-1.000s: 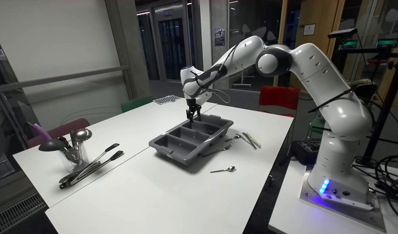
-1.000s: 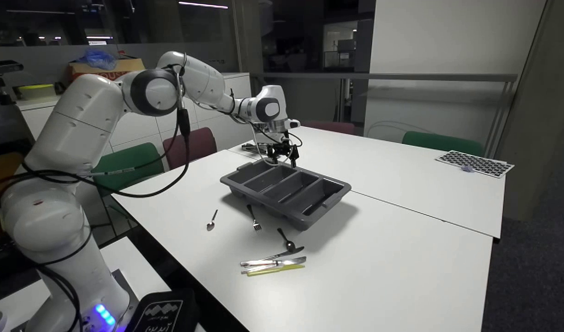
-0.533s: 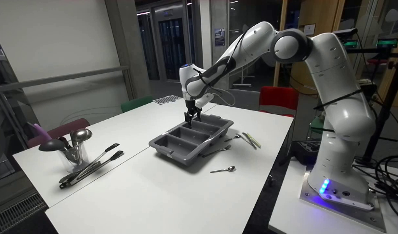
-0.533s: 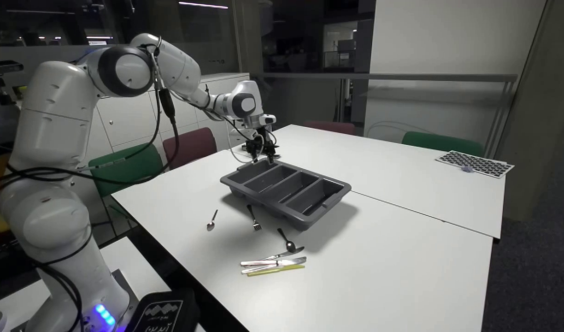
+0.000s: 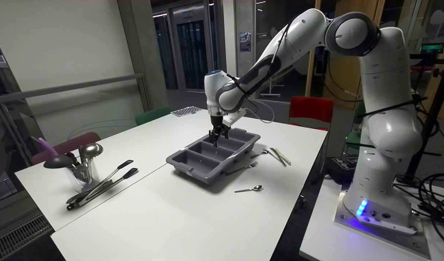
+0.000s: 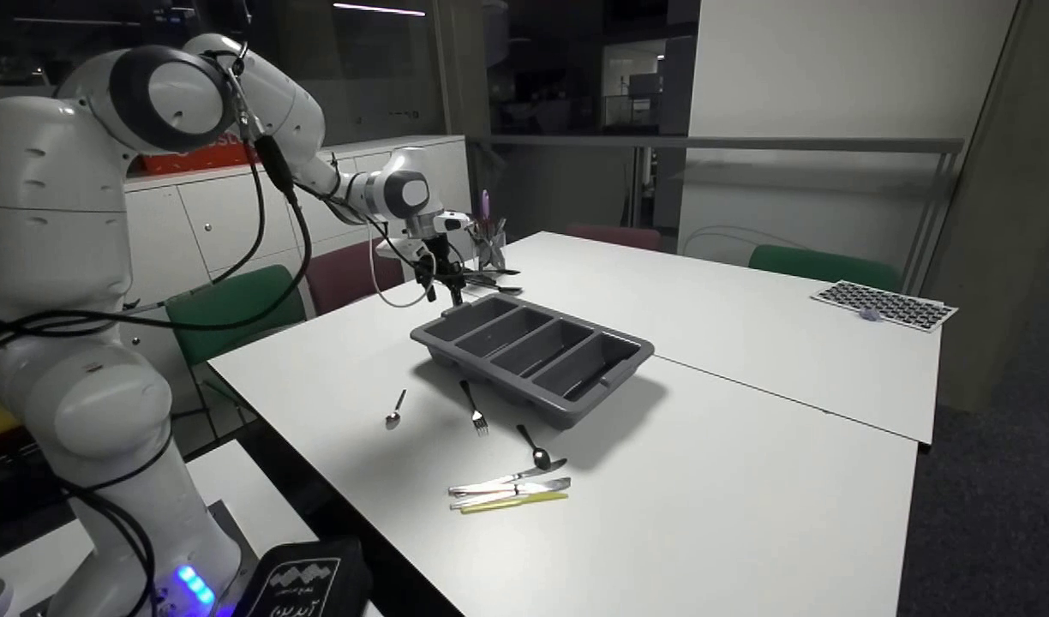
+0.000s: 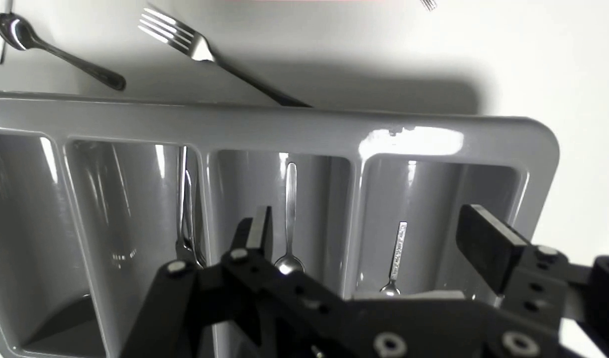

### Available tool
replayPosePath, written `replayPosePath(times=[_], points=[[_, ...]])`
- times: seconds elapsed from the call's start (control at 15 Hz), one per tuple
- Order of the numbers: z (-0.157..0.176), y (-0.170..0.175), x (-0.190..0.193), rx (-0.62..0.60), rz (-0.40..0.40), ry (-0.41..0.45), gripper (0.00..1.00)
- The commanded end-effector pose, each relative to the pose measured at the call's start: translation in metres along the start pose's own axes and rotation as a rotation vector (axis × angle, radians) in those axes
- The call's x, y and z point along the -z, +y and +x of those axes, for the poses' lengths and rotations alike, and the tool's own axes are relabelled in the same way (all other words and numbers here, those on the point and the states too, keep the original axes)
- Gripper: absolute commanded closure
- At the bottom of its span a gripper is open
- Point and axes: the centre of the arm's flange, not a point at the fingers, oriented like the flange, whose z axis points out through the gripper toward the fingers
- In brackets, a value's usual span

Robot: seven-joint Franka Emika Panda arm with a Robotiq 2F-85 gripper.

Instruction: Pick up a fork from the table and put it in the second slot from the right of the utensil holder

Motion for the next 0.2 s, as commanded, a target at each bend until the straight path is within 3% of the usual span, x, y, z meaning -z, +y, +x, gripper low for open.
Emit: replayPosePath(times=[0.0, 0.13], points=[[-0.0007, 0.0011, 0.0006, -0.002, 0.0, 0.0, 0.0], [-0.0008, 0.0033, -0.0003, -0.005, -0.001, 0.0, 0.0]])
